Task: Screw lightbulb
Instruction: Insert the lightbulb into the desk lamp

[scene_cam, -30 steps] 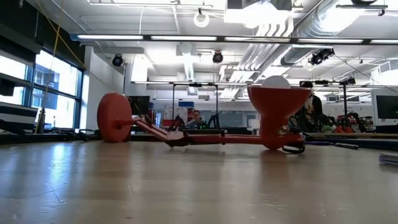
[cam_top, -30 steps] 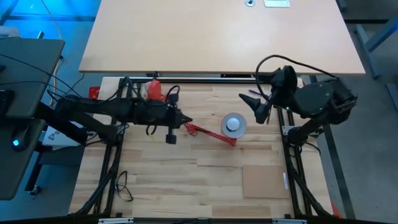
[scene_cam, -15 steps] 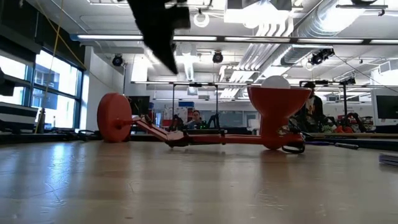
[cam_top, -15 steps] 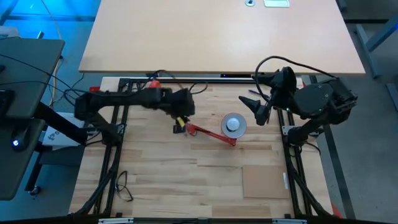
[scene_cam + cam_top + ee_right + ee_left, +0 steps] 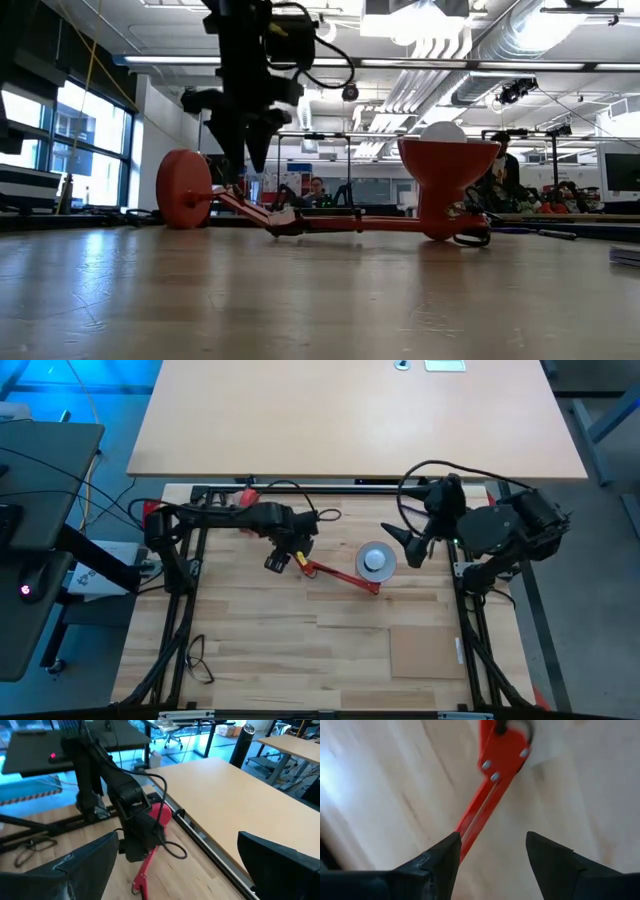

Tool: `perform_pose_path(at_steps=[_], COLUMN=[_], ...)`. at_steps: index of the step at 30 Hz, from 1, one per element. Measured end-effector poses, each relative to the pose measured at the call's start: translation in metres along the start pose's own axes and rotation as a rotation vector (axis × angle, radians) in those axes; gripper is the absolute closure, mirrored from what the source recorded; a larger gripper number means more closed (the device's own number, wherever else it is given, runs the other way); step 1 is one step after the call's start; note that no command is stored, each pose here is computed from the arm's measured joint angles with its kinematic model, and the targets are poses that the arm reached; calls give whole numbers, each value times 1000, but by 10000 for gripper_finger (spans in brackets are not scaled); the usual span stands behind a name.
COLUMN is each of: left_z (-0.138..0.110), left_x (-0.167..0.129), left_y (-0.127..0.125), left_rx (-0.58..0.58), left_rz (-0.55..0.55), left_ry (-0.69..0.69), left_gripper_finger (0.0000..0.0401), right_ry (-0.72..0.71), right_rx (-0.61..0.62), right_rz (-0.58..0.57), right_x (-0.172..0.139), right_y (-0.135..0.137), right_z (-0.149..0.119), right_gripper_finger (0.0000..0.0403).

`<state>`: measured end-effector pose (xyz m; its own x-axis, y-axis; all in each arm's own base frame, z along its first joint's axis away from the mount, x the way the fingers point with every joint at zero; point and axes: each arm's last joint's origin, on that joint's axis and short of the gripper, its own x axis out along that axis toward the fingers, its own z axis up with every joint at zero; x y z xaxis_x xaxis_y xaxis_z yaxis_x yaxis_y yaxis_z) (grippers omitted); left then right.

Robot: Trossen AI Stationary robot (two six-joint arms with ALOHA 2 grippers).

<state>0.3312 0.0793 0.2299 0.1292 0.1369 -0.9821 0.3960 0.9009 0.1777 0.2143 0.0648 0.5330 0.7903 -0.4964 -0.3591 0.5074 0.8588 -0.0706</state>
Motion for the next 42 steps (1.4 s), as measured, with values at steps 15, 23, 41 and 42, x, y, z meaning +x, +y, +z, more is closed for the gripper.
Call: perform_pose_path(at_steps=[15,23,41,42], left_z=[-9,-3,2,0], left_x=[51,68,56,58], left_y=[18,26,39,39], left_rx=[148,216,271,272], left_rz=[11,151,288,266], left_ry=[260,347,274,265], left_gripper_finger=[183,183,183,183], right_ry=[81,83,90,89], right_rx=[-53,-34,-7,-6], right_rz=[-36,-40,-26,-26], right_x=[14,16,16,16], right_y=[2,1,1,1], right_z=[-7,-7,-7,-7], right_gripper_finger=[4,4,4,4])
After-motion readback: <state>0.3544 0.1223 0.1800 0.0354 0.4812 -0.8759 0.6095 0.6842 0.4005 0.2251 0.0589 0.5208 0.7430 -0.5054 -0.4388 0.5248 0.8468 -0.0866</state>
